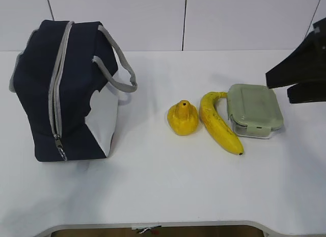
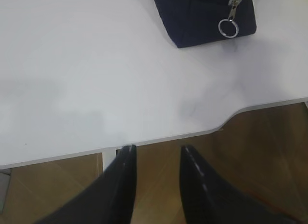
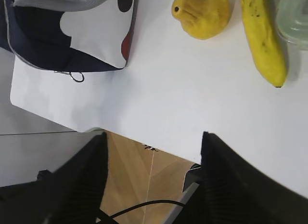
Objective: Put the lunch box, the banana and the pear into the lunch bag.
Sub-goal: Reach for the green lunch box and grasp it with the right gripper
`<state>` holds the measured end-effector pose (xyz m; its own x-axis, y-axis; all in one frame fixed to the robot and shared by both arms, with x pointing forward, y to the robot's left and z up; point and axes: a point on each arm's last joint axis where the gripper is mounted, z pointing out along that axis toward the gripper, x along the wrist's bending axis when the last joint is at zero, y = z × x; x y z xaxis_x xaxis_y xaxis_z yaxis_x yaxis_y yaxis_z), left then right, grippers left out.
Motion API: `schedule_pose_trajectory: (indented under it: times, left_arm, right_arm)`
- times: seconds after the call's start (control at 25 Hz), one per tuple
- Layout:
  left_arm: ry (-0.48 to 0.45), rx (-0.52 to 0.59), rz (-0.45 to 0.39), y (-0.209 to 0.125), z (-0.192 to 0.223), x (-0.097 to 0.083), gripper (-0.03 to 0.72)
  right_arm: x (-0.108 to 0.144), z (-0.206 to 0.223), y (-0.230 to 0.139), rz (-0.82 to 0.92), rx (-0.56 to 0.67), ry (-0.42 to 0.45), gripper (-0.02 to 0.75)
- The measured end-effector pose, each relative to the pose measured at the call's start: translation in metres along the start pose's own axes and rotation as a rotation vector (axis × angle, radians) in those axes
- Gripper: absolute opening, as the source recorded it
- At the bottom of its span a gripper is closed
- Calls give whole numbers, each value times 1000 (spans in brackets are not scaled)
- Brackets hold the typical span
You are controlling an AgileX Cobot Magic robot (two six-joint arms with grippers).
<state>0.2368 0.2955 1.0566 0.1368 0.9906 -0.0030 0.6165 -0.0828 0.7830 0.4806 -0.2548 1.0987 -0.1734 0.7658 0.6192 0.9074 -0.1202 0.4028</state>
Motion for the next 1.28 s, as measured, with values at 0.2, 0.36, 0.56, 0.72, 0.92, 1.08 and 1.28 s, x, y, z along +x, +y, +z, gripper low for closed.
schedule_pose_trajectory:
  times: [0.2,0.36,0.56,0.72,0.92,1.08,1.28]
  left_arm:
    - [9,5,4,0,0,1,240]
    - [13,8,5,-1,0,1,242]
    - [21,13,8,-1,0,2,244]
    - [27,22,10,-2,0,2,245]
    - [29,22,11,-2,0,3,245]
    - [29,23,11,-2,0,3,246]
    - [29,24,11,-2,0,3,246]
  right_arm:
    - [-24,-16,11,53,-36,66,488]
    - [-51,-23,22,112,-106,94,488]
    - [-81,-25,28,159,-134,83,488]
    - [-110,-19,31,224,-120,76,488]
    - [-143,2,31,257,-64,87,488]
    - [-162,17,30,279,-28,94,488]
    - [-164,18,31,281,-27,95,488]
